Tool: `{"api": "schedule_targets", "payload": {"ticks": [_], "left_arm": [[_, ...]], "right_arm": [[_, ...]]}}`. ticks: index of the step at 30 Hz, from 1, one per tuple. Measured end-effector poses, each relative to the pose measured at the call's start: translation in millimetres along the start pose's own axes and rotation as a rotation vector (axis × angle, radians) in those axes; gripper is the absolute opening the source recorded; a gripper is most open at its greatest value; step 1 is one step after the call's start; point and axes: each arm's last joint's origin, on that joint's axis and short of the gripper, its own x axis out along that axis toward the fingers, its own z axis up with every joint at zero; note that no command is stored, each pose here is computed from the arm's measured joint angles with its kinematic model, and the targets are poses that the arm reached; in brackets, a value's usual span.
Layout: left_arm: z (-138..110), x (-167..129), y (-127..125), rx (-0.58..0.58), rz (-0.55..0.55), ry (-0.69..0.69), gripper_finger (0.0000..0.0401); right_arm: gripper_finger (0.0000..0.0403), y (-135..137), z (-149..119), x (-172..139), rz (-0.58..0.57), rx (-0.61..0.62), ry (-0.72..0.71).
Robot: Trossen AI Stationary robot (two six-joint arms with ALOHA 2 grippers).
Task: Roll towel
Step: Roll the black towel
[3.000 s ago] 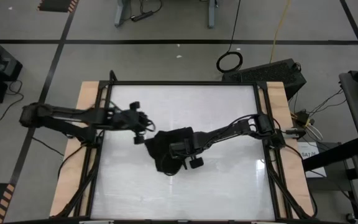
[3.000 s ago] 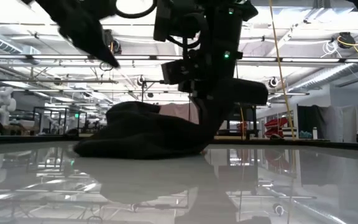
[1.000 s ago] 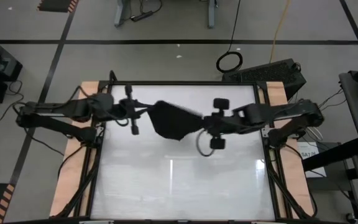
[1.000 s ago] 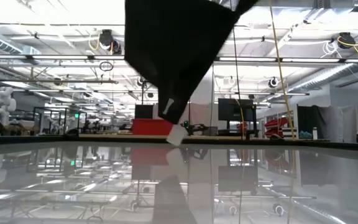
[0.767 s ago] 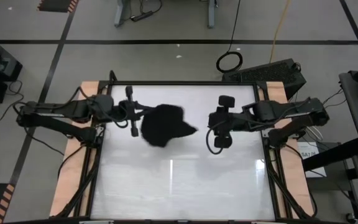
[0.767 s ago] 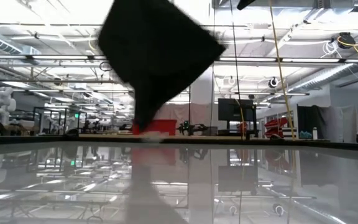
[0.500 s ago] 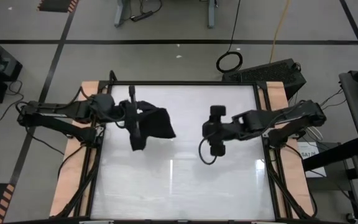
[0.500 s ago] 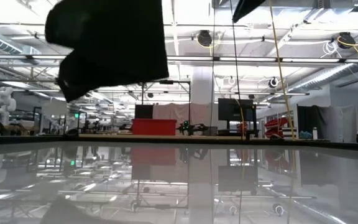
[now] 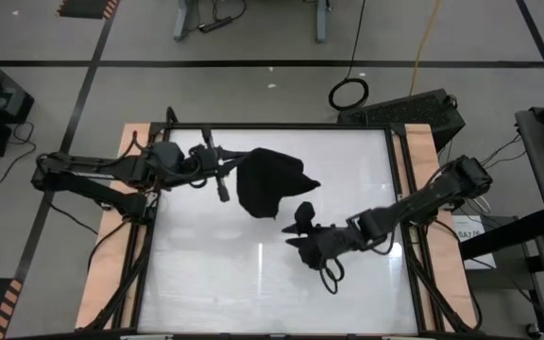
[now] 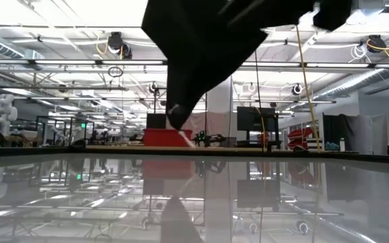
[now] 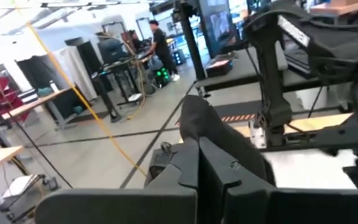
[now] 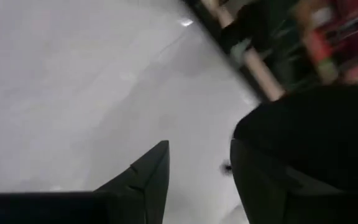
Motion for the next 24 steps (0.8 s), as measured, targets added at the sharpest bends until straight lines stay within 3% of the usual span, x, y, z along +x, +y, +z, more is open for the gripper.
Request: {"api": "schedule_targets", "payload": {"ticks": [4, 9, 15, 20, 24], "left_arm": [[2, 14, -2, -0.046, 0.007, 0.013, 0.0], [11, 33, -8, -0.07, -0.017, 0.005, 0.0], [25, 51, -14, -0.104, -0.049, -0.015, 0.0], [37, 59, -20, -0.11, -0.066, -0.038, 0.0], [42, 59, -23, -0.11, -0.082, -0.045, 0.0]], "right_arm": [[0.0181, 11, -4, 13, -0.145, -0.067, 0.055], [0.0224, 24, -5, 31, -0.197, -0.17, 0.097], [0.025, 35, 1, 55, -0.407, -0.291, 0.185], [0.0235, 38, 3, 66, -0.577, -0.32, 0.307], [0.0165, 39, 7, 64, -0.62, -0.286, 0.303]]}}
